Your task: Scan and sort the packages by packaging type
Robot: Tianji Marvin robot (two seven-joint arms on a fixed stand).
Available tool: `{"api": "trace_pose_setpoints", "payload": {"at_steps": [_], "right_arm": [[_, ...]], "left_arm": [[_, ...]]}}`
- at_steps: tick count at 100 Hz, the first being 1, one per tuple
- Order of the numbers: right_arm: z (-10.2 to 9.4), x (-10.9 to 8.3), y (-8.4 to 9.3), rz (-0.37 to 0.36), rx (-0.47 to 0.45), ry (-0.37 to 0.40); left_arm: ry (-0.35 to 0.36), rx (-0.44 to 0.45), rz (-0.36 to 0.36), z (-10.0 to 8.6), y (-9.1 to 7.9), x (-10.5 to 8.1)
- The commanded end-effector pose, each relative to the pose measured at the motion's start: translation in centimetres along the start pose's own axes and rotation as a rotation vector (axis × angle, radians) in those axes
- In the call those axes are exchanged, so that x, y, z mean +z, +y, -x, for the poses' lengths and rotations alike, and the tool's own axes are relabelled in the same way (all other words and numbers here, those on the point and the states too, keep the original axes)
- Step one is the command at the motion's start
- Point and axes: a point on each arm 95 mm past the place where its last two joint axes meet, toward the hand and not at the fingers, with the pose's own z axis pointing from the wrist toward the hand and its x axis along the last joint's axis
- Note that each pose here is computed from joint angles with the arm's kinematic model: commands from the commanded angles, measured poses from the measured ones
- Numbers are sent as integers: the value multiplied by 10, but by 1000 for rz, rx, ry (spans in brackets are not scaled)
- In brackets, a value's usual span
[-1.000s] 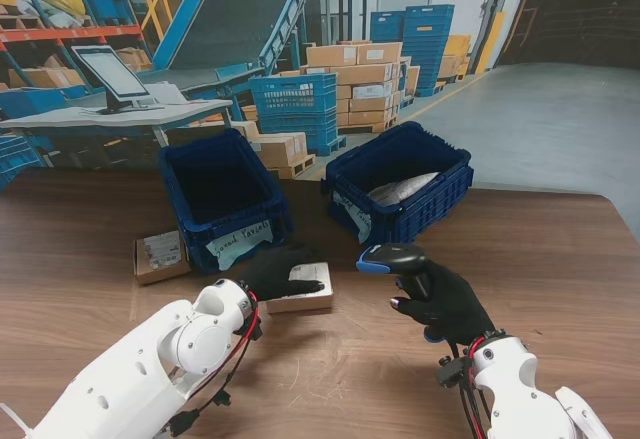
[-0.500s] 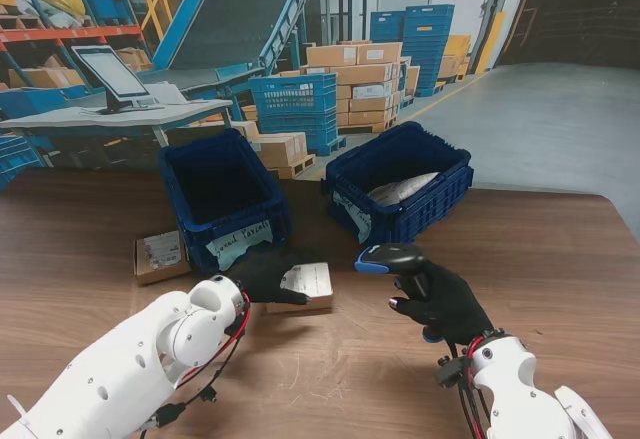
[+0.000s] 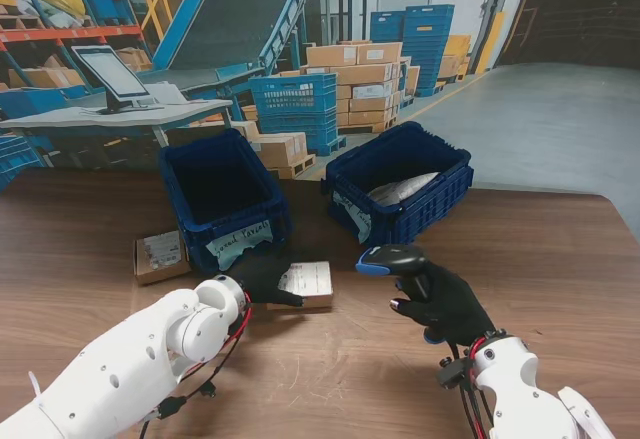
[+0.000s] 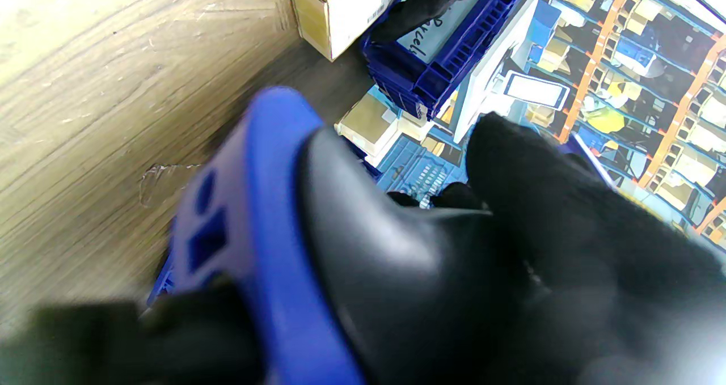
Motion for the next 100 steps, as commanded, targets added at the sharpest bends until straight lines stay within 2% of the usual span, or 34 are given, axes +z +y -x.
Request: {"api": "trace_pose_setpoints", "payload": {"at_steps": [1,37,60,73,100], "right_arm": [[-3,-1,-2,-15,8,9],[-1,-3,0,-19,6,2],[-1,-1,0,-19,7,3],[-1,0,0,-14,9,5],[-1,-1,-1,-5,10,4]], "left_arm": [[6,-21,17,-6,2,4],[43,0,98,-5,12,10],[68,-21,91,-6,13,7],[93,-34,120,-8,12,1],[104,-30,107,-9,20,-5]]}}
